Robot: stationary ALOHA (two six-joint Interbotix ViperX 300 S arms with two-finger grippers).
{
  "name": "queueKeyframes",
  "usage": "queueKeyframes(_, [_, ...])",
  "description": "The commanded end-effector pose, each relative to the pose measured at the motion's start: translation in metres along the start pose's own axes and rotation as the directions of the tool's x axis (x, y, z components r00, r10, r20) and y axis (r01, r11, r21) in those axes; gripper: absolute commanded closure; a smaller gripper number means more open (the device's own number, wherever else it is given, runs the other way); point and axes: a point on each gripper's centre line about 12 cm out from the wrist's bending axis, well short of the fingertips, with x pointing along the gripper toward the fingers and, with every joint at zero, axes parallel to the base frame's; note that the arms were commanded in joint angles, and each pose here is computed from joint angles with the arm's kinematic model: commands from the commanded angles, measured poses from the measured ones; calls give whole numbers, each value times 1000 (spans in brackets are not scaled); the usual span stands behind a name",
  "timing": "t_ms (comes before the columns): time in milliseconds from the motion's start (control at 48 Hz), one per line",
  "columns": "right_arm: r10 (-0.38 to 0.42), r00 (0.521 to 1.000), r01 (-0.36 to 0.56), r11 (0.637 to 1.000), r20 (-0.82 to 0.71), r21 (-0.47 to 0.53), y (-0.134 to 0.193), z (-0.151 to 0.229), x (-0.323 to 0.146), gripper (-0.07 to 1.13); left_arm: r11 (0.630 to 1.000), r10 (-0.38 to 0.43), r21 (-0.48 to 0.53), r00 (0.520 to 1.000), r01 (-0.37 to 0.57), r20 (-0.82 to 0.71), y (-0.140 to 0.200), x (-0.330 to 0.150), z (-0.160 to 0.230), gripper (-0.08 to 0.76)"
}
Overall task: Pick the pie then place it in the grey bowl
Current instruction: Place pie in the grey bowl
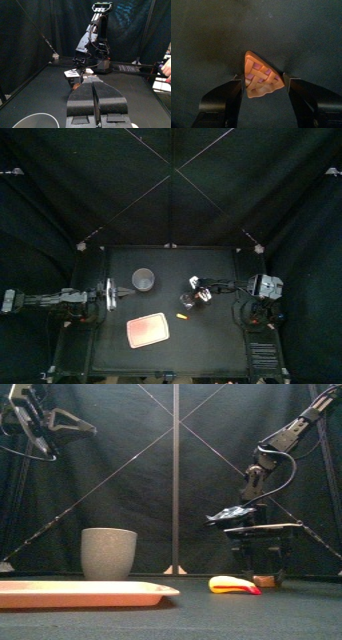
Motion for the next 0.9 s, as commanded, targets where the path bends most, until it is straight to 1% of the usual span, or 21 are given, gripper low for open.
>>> queueKeyframes(21, [-14,1000,13,1000,19,14,-2,0,-8,335,1000,3,-6,1000,-3,17,0,2,5,682])
queueKeyframes(62, [-19,1000,19,1000,24,16,-3,1,-10,384,1000,3,-6,1000,-3,18,0,2,6,683])
queueKeyframes(125, [-36,999,35,999,38,27,-5,4,-17,425,1000,3,-6,1000,-3,17,0,2,5,682])
queueKeyframes(250, [-93,987,84,994,130,71,-13,19,-45,425,1000,3,-6,1000,-3,18,0,2,6,683])
queueKeyframes(312, [-132,968,107,986,212,126,-20,31,-65,425,1000,3,-6,1000,-3,17,0,2,5,683])
queueKeyframes(375, [-180,934,117,970,308,213,-30,43,-88,425,1000,3,-6,1000,-3,17,0,2,5,682])
queueKeyframes(396, [-198,919,116,963,342,245,-33,47,-95,425,1000,3,-6,1000,-3,17,0,2,5,683])
queueKeyframes(417, [-226,893,113,949,388,294,-39,52,-106,425,1000,3,-6,1000,-3,17,0,2,5,682])
queueKeyframes(479, [-289,832,99,917,473,387,-50,63,-124,425,1000,3,-6,1000,-3,14,0,2,4,683])
queueKeyframes(521, [-335,788,98,896,517,433,-57,69,-134,425,1000,3,-6,1000,-3,14,0,2,4,682])
queueKeyframes(604, [-438,690,93,844,576,529,-73,78,-148,425,1000,4,-4,1000,-3,12,0,1,3,682])
queueKeyframes(708, [-563,570,97,769,598,631,-92,88,-156,425,1000,4,-3,1000,-4,12,0,1,3,682])
queueKeyframes(812, [-664,463,99,697,587,710,-110,97,-162,425,1000,5,-2,1000,-5,8,1,1,1,683])
queueKeyframes(833, [-691,430,100,676,581,730,-115,101,-164,425,1000,5,-2,1000,-5,8,1,1,1,682])
queueKeyframes(896, [-732,376,92,640,568,763,-124,111,-165,425,1000,6,-1,1000,-6,3,1,0,-1,682])
